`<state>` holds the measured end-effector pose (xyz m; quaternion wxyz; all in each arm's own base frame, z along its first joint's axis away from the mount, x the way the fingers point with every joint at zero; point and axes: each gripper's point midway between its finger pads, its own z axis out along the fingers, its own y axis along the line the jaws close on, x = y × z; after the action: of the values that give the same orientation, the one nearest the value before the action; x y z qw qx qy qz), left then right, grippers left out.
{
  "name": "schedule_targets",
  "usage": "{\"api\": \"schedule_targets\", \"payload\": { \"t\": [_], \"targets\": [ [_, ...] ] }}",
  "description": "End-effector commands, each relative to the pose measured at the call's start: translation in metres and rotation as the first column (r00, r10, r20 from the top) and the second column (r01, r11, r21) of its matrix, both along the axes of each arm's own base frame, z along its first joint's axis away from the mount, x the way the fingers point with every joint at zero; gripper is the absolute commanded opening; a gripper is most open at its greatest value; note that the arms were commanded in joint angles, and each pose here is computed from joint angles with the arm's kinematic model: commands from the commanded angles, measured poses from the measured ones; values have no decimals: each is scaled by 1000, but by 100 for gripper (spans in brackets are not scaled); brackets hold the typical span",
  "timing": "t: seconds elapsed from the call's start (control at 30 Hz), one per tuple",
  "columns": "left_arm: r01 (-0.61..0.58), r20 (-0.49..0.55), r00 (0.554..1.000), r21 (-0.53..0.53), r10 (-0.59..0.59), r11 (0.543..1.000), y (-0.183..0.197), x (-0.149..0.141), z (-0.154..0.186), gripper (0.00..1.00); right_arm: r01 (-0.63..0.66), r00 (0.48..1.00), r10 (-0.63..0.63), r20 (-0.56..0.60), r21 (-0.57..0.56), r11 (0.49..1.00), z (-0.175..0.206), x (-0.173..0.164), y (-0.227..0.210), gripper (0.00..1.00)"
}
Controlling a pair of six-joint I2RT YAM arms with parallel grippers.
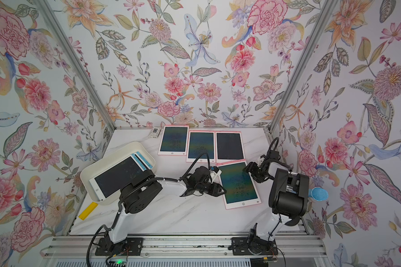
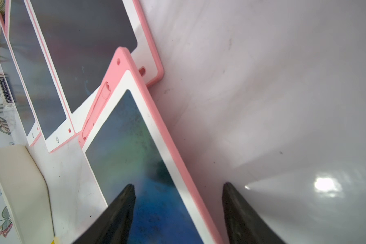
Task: Take out the writing tablet from the storage box
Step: Place the writing tablet at the center of the board.
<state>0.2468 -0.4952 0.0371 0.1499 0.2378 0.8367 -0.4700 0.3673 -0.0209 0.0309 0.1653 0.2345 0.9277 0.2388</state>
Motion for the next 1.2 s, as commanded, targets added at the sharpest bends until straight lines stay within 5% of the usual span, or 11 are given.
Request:
{"api": "schedule_targets", "payload": {
  "t": [0.0, 0.67, 1.17],
  "targets": [
    [-33, -41, 998, 116, 38, 993, 20, -5, -25, 51, 44, 965, -56, -256, -52, 998, -47, -59, -3, 69],
    [-186, -25, 981, 117, 190, 976, 45, 55, -26, 52, 61, 959, -83, -271, -90, 994, -54, -63, -1, 76],
    [-123, -36, 991, 98, 127, 988, 13, 59, -30, 51, 71, 948, -98, -302, -99, 993, -60, -97, 16, 75]
  ]
}}
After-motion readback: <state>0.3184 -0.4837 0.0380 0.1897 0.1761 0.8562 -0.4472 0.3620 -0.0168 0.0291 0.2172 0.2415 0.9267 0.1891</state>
